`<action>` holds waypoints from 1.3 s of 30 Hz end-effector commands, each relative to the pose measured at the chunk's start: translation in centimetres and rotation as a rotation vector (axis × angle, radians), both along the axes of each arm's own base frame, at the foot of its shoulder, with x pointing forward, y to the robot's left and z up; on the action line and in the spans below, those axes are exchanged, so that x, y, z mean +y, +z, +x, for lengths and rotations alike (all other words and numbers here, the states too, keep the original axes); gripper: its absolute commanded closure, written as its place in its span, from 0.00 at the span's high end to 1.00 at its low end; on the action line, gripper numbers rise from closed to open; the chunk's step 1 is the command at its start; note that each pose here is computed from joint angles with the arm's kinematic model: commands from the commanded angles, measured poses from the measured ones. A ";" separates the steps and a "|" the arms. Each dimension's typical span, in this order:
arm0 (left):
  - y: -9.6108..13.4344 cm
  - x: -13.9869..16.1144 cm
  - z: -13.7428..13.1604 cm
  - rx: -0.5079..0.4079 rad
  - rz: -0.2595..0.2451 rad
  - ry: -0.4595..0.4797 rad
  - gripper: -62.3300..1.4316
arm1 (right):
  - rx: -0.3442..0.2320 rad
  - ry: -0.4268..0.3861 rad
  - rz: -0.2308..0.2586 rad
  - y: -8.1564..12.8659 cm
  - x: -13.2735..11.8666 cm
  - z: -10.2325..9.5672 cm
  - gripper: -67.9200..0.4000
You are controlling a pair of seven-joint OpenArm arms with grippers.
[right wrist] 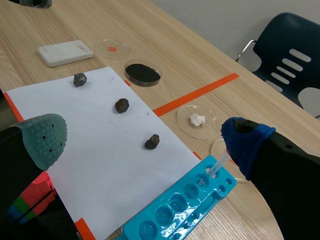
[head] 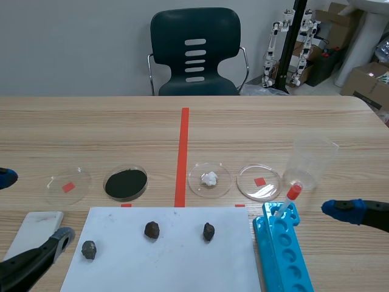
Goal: Pick up the left mineral with the left hand
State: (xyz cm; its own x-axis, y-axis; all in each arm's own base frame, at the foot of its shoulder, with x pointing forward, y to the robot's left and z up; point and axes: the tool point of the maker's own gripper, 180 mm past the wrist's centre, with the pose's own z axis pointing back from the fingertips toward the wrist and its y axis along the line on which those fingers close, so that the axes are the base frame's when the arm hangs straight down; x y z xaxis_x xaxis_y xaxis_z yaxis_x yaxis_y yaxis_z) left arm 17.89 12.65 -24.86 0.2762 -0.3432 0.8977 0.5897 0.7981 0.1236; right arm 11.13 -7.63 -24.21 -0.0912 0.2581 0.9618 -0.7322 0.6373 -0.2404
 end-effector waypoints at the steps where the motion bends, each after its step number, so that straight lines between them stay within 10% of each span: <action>1: 0.8 -0.3 0.3 -0.023 -0.024 0.004 1.00 | -0.023 0.001 0.015 0.7 0.1 0.3 0.96; 23: 0.7 -0.3 0.3 -0.019 -0.019 0.006 1.00 | -0.023 0.001 0.015 0.7 0.1 0.3 0.96; 39: -4.1 -0.3 -0.5 0.242 0.095 0.023 1.00 | -0.023 0.001 0.015 0.7 0.1 0.3 0.96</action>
State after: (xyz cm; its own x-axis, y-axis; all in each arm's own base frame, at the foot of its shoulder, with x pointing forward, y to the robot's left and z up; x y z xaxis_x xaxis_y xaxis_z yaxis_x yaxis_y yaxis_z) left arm 17.07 12.73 -29.30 0.4959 -0.4375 0.7501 0.6013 0.7962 0.0668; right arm 11.14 -7.63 -24.21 -0.0914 0.2582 0.9618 -0.7320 0.6374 -0.2407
